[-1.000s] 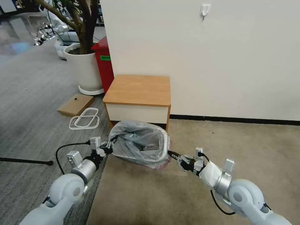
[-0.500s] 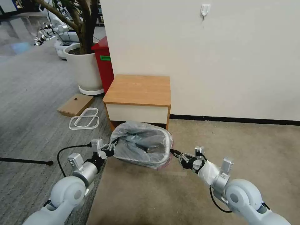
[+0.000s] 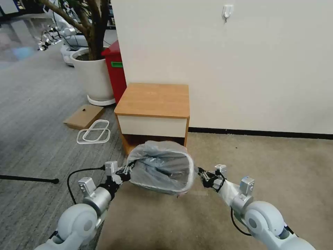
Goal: Pick up the garbage bag from the table and place it over the trash can.
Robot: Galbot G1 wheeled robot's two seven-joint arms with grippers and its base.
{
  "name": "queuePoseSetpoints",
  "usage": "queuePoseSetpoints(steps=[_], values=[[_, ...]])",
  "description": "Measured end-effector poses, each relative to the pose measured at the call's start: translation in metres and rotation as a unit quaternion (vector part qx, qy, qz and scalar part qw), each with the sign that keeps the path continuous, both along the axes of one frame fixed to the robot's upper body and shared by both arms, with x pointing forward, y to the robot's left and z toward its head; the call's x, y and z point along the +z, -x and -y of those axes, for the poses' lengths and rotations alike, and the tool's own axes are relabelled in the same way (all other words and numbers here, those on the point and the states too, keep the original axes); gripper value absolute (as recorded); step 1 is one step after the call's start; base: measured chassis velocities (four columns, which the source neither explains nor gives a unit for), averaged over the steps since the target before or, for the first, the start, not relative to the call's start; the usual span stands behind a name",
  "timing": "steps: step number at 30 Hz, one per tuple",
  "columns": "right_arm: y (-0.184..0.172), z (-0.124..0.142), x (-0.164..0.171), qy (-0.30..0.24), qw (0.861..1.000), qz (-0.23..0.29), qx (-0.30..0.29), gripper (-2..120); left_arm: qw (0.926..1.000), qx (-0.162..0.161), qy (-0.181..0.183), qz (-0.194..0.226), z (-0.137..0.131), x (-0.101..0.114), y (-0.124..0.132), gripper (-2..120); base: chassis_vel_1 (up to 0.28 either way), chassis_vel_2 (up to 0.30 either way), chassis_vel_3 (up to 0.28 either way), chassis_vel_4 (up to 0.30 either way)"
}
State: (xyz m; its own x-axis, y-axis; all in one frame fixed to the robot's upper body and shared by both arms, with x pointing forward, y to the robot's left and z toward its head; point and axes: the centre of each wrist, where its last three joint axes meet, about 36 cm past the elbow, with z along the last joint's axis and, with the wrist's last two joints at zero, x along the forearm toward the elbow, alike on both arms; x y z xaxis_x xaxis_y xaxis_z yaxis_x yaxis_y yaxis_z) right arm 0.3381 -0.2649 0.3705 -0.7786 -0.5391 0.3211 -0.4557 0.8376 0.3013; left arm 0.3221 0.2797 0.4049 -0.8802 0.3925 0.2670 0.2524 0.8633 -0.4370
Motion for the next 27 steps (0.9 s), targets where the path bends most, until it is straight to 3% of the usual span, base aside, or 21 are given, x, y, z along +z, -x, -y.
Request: queuePoseSetpoints(steps=[8, 13, 15, 17, 20, 23, 24, 27], values=[[0.007, 0.006, -0.002, 0.050, 0.998, 0.021, -0.033, 0, 1.0000, 0.009, -0.005, 0.001, -0.002, -0.002, -0.002, 0, 0.000, 0.000, 0.000, 0.000], [0.013, 0.016, 0.004, 0.136, 0.985, 0.076, -0.077, 1, 0.9988, 0.045, -0.019, -0.005, -0.002, -0.004, -0.008, 0, 0.000, 0.000, 0.000, 0.000], [0.014, 0.017, 0.006, 0.148, 0.982, 0.087, -0.082, 7, 0.9985, 0.050, -0.022, -0.006, -0.001, -0.004, -0.009, 0, 0.000, 0.000, 0.000, 0.000], [0.018, 0.019, 0.022, 0.180, 0.971, 0.133, -0.085, 17, 0.9976, 0.061, -0.032, -0.008, 0.002, -0.006, -0.011, 0, 0.000, 0.000, 0.000, 0.000], [0.021, 0.016, 0.037, 0.197, 0.961, 0.178, -0.073, 25, 0.9967, 0.069, -0.041, -0.010, 0.005, -0.007, -0.011, 0, 0.000, 0.000, 0.000, 0.000], [0.032, 0.002, 0.073, 0.218, 0.942, 0.252, -0.033, 41, 0.9952, 0.077, -0.060, -0.011, 0.009, -0.009, -0.008, 0, 0.000, 0.000, 0.000, 0.000], [0.032, 0.002, 0.073, 0.218, 0.942, 0.252, -0.033, 41, 0.9952, 0.077, -0.060, -0.011, 0.009, -0.009, -0.008, 0, 0.000, 0.000, 0.000, 0.000], [0.042, -0.011, 0.111, 0.234, 0.920, 0.312, 0.042, 44, 0.9932, 0.078, -0.087, -0.005, 0.013, -0.010, -0.003, 0, 0.000, 0.000, 0.000, 0.000]])
